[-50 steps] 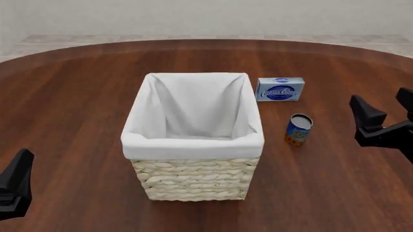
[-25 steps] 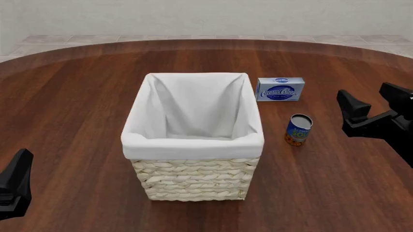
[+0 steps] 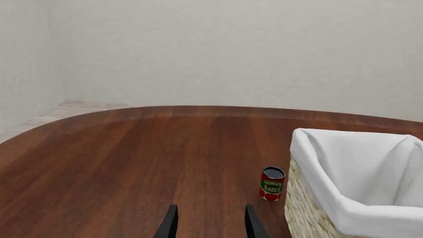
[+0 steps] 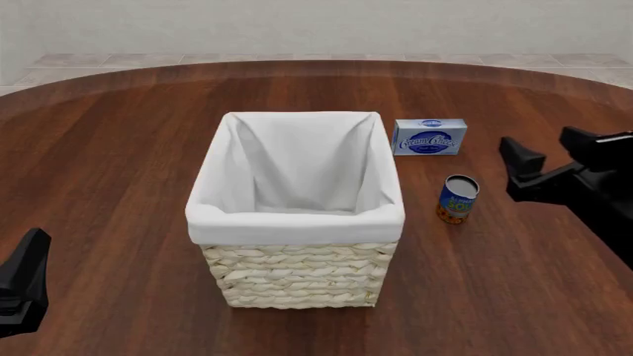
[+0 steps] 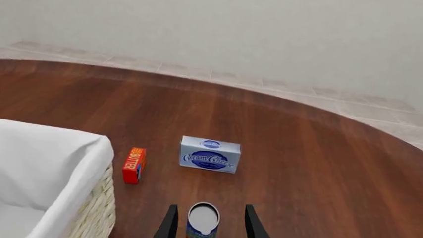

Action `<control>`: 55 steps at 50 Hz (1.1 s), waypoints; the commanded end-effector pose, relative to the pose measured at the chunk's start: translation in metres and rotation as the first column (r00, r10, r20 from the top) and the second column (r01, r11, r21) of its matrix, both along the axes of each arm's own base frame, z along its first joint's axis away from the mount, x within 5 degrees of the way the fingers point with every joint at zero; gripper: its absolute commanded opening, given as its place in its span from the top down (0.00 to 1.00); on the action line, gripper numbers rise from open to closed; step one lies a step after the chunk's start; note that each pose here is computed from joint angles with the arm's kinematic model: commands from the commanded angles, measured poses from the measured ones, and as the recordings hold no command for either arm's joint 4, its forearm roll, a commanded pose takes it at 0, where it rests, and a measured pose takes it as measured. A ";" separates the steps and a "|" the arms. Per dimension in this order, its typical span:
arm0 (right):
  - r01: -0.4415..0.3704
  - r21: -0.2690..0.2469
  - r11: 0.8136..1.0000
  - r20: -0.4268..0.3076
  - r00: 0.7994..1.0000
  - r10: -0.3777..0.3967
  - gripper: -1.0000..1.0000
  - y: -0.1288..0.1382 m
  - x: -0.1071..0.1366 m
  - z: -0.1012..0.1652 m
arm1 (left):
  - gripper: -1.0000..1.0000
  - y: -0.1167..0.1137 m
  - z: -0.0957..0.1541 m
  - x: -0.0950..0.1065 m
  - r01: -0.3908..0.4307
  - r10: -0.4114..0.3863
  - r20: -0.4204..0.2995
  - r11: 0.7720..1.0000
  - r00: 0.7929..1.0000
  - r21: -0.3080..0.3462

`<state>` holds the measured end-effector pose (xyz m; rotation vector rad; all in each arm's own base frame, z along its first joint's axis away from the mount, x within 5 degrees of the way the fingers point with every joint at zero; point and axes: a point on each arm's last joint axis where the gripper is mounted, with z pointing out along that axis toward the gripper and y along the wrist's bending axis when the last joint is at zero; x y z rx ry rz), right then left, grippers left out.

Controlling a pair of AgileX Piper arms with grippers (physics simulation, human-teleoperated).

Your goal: Pick up the alphabet soup and put it in the basket.

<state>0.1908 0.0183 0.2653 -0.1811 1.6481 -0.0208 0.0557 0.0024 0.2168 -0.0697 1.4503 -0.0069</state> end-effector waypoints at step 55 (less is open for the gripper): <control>-0.005 0.006 1.000 -0.085 0.996 0.006 0.00 0.006 0.044 -0.016 | 0.00 0.000 -0.001 0.000 0.000 0.000 -0.010 1.000 1.000 0.013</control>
